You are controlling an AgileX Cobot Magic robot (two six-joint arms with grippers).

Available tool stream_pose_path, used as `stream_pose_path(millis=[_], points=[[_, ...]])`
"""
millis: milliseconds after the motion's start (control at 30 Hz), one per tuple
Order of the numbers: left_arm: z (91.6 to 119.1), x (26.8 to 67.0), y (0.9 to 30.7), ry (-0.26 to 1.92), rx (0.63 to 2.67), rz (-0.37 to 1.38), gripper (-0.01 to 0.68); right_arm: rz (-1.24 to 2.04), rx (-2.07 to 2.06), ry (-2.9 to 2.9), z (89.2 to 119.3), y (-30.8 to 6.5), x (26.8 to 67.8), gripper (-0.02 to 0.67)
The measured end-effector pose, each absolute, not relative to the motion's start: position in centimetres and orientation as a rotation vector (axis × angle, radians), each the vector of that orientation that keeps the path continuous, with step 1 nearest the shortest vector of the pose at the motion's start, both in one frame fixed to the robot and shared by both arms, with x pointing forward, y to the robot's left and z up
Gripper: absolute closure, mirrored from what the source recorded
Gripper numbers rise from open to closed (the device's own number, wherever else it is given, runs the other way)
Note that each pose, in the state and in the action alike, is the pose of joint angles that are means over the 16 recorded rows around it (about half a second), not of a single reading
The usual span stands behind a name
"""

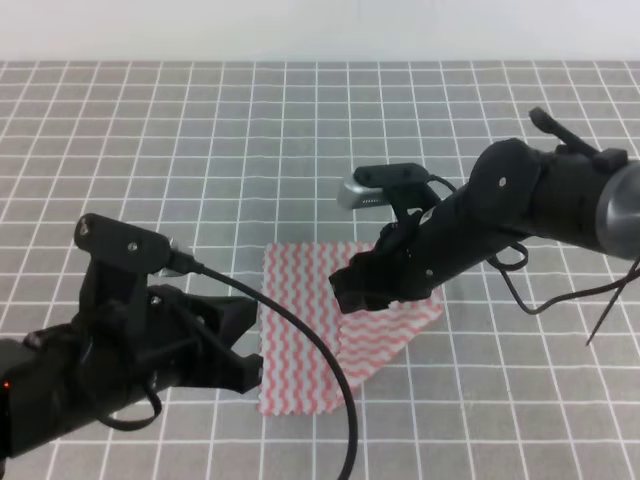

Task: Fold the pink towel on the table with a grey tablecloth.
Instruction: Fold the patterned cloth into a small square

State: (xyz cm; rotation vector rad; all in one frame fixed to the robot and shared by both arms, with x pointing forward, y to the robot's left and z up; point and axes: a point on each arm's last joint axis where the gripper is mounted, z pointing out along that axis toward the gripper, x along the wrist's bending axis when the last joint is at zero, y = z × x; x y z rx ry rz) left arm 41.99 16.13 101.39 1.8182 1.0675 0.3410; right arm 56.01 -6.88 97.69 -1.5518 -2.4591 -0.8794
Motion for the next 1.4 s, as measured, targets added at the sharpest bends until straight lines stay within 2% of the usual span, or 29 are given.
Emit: stream_pose_path(millis=[667,867,1033,1400], points=[[101.5,41.9,16.2,1.057,1.821,0.345,0.675,-0.769,-1.606,-2.437,94.3,-6.5,57.0,0.4],[101.5,41.8,16.2,1.051,1.825,0.347,0.675,-0.759,-1.623,-2.427,93.9,-6.4,57.1,0.421],[101.5,41.8,16.2,1.049,1.825,0.345,0.675,-0.737,-1.625,-2.434,93.7,-6.5,57.1,0.467],[101.5,41.8,16.2,1.048,1.826,0.345,0.675,-0.683,-1.607,-2.478,93.8,-6.7,57.1,0.62]])
